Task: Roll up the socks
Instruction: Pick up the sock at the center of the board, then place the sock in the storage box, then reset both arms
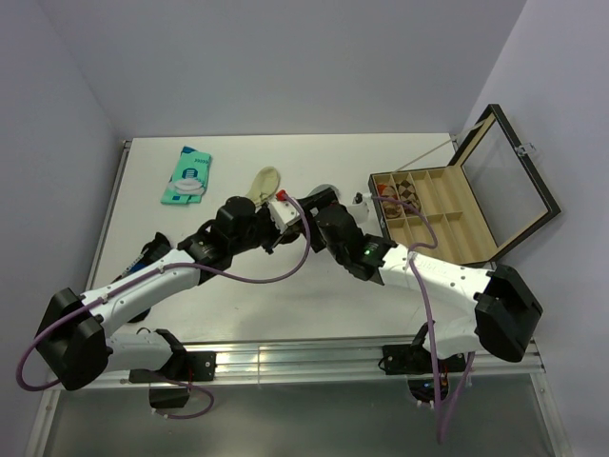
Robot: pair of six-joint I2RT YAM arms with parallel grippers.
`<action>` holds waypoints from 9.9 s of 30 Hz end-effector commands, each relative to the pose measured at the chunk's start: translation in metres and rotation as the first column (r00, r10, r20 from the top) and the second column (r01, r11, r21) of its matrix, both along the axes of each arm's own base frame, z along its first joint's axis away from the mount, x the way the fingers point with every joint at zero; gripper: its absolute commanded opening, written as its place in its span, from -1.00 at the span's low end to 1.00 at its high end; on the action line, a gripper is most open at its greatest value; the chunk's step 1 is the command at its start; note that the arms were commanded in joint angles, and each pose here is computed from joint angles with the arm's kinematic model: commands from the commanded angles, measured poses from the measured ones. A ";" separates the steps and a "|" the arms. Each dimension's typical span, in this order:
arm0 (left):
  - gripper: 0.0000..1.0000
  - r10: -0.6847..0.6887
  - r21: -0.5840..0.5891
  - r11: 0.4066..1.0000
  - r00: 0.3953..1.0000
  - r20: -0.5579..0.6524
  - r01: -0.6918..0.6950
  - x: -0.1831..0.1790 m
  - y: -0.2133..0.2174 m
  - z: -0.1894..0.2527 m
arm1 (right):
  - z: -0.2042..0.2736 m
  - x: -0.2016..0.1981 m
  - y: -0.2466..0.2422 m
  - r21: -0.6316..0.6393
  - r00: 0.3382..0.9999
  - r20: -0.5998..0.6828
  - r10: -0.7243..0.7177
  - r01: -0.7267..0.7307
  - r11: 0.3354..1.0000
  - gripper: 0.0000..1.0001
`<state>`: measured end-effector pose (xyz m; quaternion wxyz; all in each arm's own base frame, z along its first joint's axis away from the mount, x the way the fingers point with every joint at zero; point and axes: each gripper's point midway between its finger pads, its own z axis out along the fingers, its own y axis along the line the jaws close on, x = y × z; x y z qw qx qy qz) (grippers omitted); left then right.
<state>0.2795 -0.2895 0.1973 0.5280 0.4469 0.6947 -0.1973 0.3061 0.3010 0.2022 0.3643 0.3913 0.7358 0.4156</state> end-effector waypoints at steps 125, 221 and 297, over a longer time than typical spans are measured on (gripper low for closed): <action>-0.27 -0.229 -0.084 0.971 0.971 -0.064 0.223 -0.018 -0.017 0.089 | 0.032 0.026 -0.185 -0.483 0.689 0.085 0.720 -0.604 0.635 -1.00; -0.38 -0.302 -0.013 0.949 0.893 -0.334 0.316 -0.014 -0.018 0.016 | -0.187 0.030 -0.303 -0.394 0.479 -0.856 0.194 -0.848 0.353 -1.00; -0.31 0.119 0.271 0.961 0.962 -0.245 -0.050 0.034 0.059 0.007 | 0.029 -0.025 -0.185 -0.751 0.904 0.194 0.381 -0.113 0.651 1.00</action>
